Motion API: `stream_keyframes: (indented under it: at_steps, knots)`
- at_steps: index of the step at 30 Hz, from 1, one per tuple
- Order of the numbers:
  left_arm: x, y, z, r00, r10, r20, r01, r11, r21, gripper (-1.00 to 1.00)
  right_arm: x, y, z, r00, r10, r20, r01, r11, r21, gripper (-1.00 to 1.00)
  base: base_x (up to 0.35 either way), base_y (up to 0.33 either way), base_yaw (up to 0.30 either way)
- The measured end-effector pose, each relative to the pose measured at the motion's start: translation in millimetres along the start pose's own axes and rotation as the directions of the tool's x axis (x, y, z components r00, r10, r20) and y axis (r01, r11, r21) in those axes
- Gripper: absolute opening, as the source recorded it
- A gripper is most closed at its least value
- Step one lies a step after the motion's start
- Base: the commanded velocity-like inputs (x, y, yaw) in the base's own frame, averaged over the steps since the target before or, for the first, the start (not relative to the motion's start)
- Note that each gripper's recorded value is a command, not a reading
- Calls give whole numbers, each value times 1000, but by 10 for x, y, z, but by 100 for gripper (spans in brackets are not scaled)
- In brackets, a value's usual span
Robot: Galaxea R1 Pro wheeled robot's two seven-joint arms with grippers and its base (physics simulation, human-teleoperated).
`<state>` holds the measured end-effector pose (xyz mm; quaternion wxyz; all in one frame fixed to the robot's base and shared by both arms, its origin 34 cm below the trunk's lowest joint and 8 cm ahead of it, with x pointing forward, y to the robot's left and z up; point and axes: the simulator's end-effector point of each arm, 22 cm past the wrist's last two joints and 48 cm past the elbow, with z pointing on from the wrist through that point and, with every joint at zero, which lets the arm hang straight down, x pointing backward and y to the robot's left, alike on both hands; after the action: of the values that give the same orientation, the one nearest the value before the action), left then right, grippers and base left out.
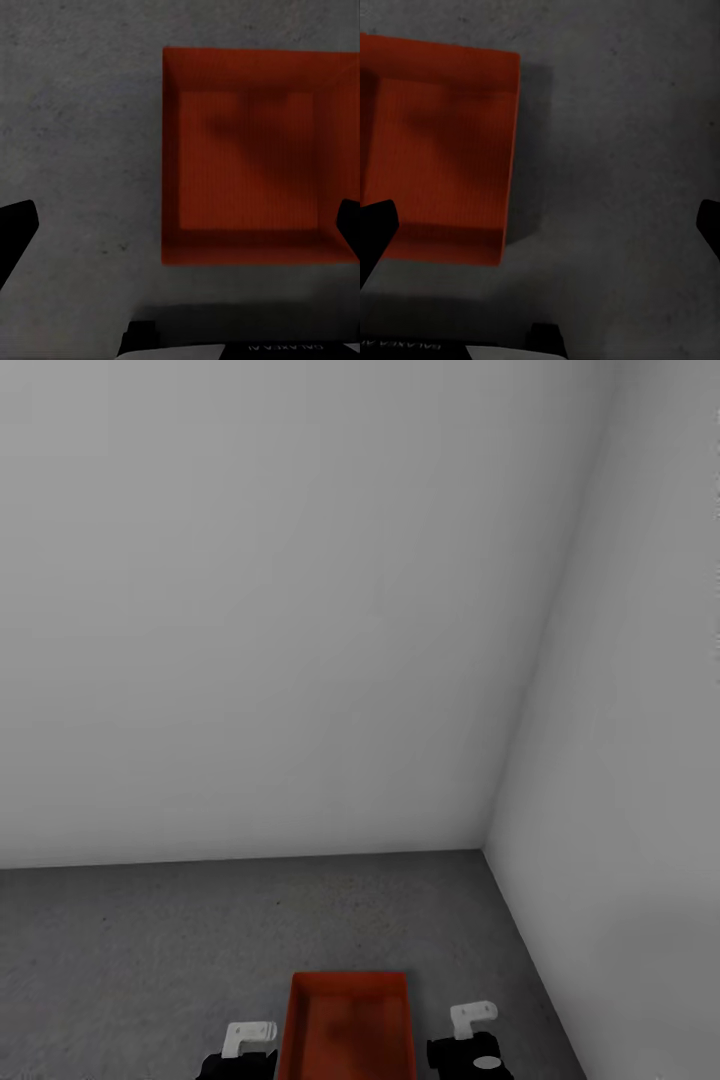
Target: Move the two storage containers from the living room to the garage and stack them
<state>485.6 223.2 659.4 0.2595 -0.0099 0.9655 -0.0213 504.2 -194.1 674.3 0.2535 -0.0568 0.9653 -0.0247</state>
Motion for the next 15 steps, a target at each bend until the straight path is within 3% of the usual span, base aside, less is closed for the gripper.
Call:
stream_keyframes:
  at_steps: [15]
  knots:
    - [-50, 11, -48, 1000, -2, 24, 2, 1000, 0, 100, -48, -22, -42, 1000, 1, 11, -1, 1000, 4, 100, -236, 0, 0]
